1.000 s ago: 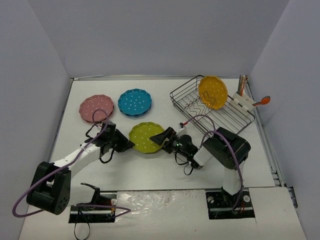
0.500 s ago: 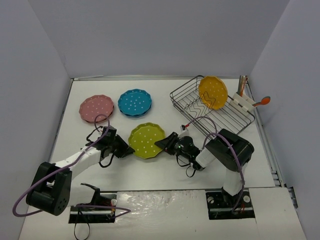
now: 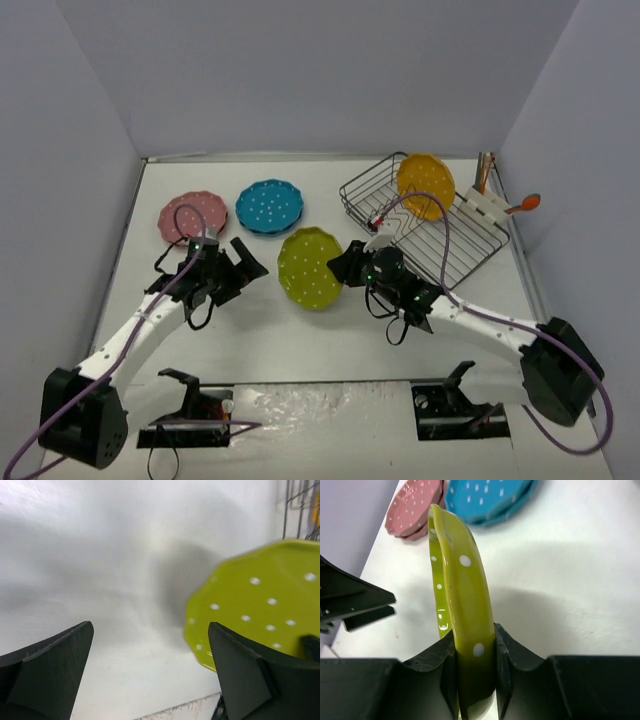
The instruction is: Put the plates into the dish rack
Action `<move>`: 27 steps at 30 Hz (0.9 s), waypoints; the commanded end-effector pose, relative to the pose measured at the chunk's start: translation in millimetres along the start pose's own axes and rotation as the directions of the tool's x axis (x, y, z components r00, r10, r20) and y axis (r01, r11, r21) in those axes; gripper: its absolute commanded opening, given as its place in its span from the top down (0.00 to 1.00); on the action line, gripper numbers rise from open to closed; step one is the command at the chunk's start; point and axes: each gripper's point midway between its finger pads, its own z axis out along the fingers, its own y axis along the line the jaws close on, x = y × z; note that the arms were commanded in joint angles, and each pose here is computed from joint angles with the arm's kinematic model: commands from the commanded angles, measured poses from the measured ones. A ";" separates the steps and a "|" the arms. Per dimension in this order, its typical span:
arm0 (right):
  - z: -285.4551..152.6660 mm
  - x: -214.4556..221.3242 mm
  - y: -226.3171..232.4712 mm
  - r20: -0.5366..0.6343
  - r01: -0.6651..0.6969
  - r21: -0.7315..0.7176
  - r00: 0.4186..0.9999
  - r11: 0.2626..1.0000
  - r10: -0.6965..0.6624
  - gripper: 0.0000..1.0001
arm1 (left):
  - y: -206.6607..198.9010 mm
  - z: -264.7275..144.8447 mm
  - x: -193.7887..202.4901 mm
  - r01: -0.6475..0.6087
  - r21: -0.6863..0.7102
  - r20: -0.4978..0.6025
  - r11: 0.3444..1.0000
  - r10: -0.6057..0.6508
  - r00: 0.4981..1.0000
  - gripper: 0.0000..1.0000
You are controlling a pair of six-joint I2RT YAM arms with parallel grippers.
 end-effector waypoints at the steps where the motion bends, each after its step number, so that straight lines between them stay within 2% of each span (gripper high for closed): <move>1: -45.2 -149.0 41.3 0.310 0.291 0.087 0.901 0.953 -0.303 1.00 | 3.8 -49.5 -67.6 -0.165 -0.123 0.192 0.979 0.186 0.963 0.03; 3: -62.3 -189.8 33.7 0.334 0.389 0.189 0.838 0.902 -0.432 1.00 | 13.8 -65.7 -86.1 -0.202 -0.193 0.223 0.960 0.243 0.944 0.03; 5: -76.9 -225.3 20.2 0.325 0.498 0.298 0.749 0.814 -0.577 1.00 | 19.9 -77.8 -100.6 -0.258 -0.245 0.238 0.935 0.316 0.918 0.03; 8: -95.6 -276.6 -2.0 0.302 0.540 0.437 0.666 0.720 -0.682 1.00 | 23.9 -93.1 -118.3 -0.305 -0.313 0.255 0.900 0.389 0.885 0.03; 10: -100.4 -308.8 -27.0 0.238 0.574 0.521 0.613 0.632 -0.753 1.00 | 24.7 -95.5 -122.9 -0.360 -0.337 0.231 0.870 0.448 0.864 0.03; 15: -90.1 -348.0 -78.9 0.116 0.628 0.588 0.558 0.509 -0.822 1.00 | 25.8 -95.6 -130.1 -0.400 -0.364 0.216 0.841 0.494 0.842 0.03; 19: -73.0 -369.5 -95.8 0.035 0.701 0.586 0.480 0.407 -0.877 1.00 | 40.0 -88.7 -125.6 -0.399 -0.391 0.198 0.829 0.499 0.843 0.03; 24: -50.7 -378.0 -118.9 -0.028 0.757 0.556 0.430 0.343 -0.902 1.00 | 47.1 -85.5 -120.7 -0.398 -0.398 0.175 0.826 0.495 0.851 0.03; 27: -36.8 -379.1 -131.3 -0.052 0.771 0.542 0.427 0.333 -0.903 1.00 | 48.7 -86.4 -120.9 -0.397 -0.405 0.175 0.824 0.496 0.851 0.03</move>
